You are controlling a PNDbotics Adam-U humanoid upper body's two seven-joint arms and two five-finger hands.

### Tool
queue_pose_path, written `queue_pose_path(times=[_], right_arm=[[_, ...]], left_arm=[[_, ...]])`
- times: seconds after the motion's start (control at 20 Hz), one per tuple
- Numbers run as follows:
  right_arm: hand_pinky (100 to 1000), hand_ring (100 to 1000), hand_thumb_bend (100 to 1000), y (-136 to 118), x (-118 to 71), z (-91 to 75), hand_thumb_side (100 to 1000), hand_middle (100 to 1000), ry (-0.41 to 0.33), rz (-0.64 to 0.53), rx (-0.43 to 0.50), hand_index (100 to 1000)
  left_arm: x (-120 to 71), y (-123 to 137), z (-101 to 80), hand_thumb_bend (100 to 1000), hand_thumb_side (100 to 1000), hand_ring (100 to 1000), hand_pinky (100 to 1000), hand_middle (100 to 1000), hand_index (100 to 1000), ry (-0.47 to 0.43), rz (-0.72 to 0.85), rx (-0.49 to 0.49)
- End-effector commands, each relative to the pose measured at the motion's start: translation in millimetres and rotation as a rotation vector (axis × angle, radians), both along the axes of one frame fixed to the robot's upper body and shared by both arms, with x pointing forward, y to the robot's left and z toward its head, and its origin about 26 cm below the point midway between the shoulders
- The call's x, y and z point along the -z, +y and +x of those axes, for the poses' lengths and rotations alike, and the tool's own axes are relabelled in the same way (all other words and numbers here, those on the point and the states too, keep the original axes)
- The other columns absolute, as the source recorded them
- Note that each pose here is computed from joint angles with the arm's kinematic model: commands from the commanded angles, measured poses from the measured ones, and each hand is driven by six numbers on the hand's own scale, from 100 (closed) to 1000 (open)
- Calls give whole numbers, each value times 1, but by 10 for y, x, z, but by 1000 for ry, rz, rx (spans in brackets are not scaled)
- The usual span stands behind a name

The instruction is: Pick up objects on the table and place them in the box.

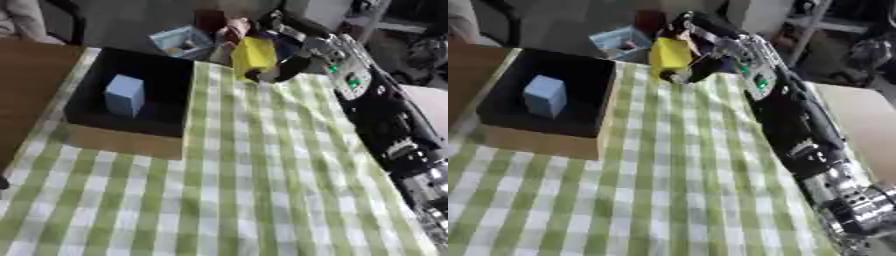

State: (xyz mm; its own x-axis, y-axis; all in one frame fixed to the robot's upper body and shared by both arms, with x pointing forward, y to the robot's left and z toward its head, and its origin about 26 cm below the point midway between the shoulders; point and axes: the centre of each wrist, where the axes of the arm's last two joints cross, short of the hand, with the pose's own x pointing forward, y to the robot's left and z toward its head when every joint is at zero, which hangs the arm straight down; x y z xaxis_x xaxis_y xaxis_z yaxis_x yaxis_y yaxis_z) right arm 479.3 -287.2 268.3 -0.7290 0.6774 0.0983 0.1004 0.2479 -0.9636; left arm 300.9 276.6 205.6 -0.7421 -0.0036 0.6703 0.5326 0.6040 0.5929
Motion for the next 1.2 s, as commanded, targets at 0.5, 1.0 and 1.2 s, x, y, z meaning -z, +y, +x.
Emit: queue_pose_path(times=[0.5, 1.0, 1.2], right_arm=[[784, 695, 100, 645, -98, 68, 100, 441, -59, 5, -133, 678], [790, 717, 100, 1071, 129, 63, 100, 567, -24, -34, -230, 818], [804, 766, 100, 1119, 234, 67, 244, 707, -3, -40, -238, 869]], left_arm=[[-94, -40, -18, 100, 654, 525, 620, 541, 711, -23, 12, 37], [-111, -64, -9, 100, 662, 523, 620, 538, 709, -34, 11, 47], [-115, -66, -8, 100, 664, 523, 620, 538, 709, -35, 11, 44]])
